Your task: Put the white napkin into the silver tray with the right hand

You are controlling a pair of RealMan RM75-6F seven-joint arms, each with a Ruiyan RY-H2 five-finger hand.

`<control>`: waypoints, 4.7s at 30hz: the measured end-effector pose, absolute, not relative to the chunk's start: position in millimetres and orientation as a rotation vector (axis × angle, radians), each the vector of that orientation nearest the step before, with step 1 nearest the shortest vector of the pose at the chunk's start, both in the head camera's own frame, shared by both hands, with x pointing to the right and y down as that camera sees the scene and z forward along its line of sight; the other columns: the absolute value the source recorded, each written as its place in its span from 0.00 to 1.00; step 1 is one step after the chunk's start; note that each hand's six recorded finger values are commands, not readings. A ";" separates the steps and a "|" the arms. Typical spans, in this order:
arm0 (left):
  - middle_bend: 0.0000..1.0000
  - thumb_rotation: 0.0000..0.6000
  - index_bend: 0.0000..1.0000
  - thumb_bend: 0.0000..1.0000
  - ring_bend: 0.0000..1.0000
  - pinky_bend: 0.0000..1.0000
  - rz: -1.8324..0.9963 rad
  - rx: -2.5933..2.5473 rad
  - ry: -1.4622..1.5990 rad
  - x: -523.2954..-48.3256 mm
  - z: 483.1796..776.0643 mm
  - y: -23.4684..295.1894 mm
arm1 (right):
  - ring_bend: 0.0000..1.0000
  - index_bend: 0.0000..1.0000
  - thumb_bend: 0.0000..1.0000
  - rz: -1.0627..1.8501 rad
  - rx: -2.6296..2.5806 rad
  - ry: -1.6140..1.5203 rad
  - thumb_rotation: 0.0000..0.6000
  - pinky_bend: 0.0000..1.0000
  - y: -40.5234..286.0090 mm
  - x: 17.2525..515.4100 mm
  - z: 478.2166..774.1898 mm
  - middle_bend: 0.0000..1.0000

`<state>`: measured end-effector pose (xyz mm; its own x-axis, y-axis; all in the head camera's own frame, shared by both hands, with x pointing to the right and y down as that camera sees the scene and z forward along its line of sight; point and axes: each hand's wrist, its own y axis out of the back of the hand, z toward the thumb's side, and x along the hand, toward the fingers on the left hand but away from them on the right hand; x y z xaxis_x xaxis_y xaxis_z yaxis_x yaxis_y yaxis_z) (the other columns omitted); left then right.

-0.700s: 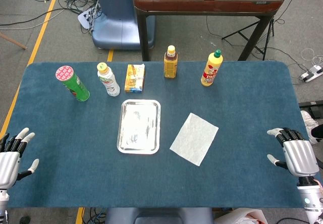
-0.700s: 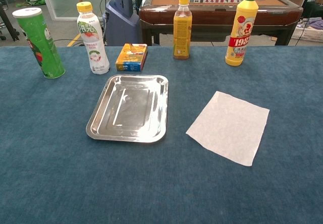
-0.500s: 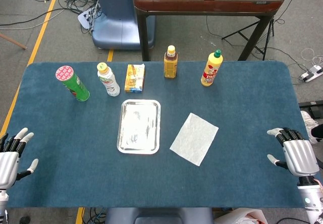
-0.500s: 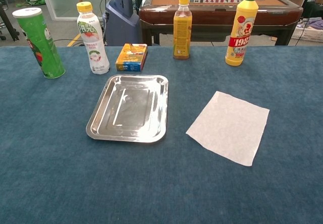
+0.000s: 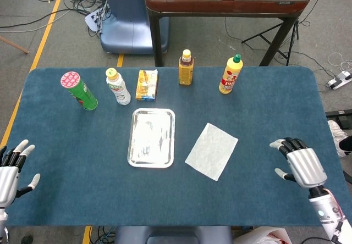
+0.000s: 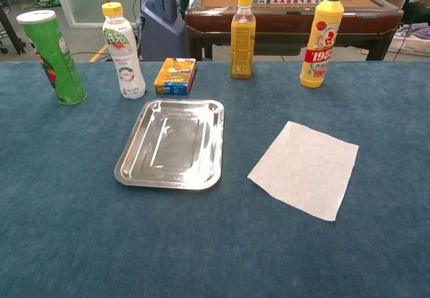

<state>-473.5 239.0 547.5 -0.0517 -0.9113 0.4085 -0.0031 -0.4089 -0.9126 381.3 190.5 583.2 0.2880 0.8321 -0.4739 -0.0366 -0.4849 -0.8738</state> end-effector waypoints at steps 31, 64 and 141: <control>0.10 1.00 0.17 0.27 0.13 0.02 -1.585 -1.422 1.045 -484.3 527.1 251.5 | 0.20 0.43 0.22 1.087 -1.928 -0.411 1.00 0.12 198.9 288.3 677.6 0.34; 0.10 1.00 0.17 0.27 0.13 0.02 -1.605 -1.437 1.041 -489.8 535.1 252.4 | 0.04 0.43 0.27 1.053 -1.922 -0.338 1.00 0.00 214.1 270.5 720.4 0.27; 0.10 1.00 0.17 0.27 0.13 0.02 -1.592 -1.428 1.045 -491.8 524.8 248.6 | 0.18 0.68 0.46 0.758 -1.836 -0.712 1.00 0.00 78.8 192.5 669.1 0.41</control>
